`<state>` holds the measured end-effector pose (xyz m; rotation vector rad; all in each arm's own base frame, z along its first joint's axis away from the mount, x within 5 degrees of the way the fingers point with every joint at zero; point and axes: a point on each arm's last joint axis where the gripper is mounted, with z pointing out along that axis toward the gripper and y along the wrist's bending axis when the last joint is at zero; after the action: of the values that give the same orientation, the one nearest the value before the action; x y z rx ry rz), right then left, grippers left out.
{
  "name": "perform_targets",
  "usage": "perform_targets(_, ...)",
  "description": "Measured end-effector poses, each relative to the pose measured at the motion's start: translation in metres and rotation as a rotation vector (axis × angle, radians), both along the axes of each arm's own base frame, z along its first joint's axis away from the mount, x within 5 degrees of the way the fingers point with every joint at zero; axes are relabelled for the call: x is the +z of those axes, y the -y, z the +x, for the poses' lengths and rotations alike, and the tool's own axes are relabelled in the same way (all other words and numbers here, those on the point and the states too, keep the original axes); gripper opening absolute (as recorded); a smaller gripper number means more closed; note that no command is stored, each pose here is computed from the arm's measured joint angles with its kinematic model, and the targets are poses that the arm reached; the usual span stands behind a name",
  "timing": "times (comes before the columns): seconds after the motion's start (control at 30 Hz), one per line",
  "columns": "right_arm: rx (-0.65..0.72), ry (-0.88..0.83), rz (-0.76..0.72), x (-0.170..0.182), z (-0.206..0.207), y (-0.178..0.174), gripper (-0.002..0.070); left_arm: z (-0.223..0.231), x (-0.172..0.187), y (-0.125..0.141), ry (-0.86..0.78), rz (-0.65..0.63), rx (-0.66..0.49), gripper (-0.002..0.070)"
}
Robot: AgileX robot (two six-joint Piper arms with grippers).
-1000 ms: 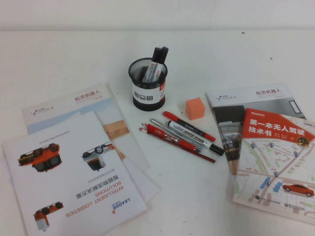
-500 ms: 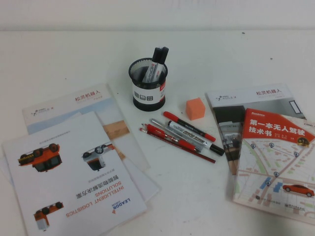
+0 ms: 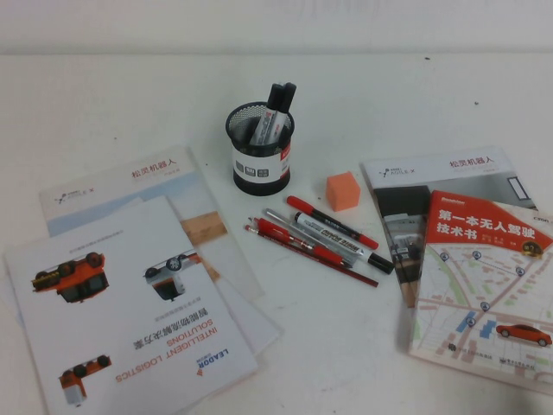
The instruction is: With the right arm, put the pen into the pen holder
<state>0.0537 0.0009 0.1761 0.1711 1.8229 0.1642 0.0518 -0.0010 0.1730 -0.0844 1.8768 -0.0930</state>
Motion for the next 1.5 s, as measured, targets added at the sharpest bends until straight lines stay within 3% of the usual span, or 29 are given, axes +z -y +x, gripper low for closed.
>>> perform_targets(1.5,0.0,-0.016,0.006,-0.0018,-0.0003,-0.0001,-0.0019,0.0,0.0,0.0,0.0,0.0,0.0,-0.0003)
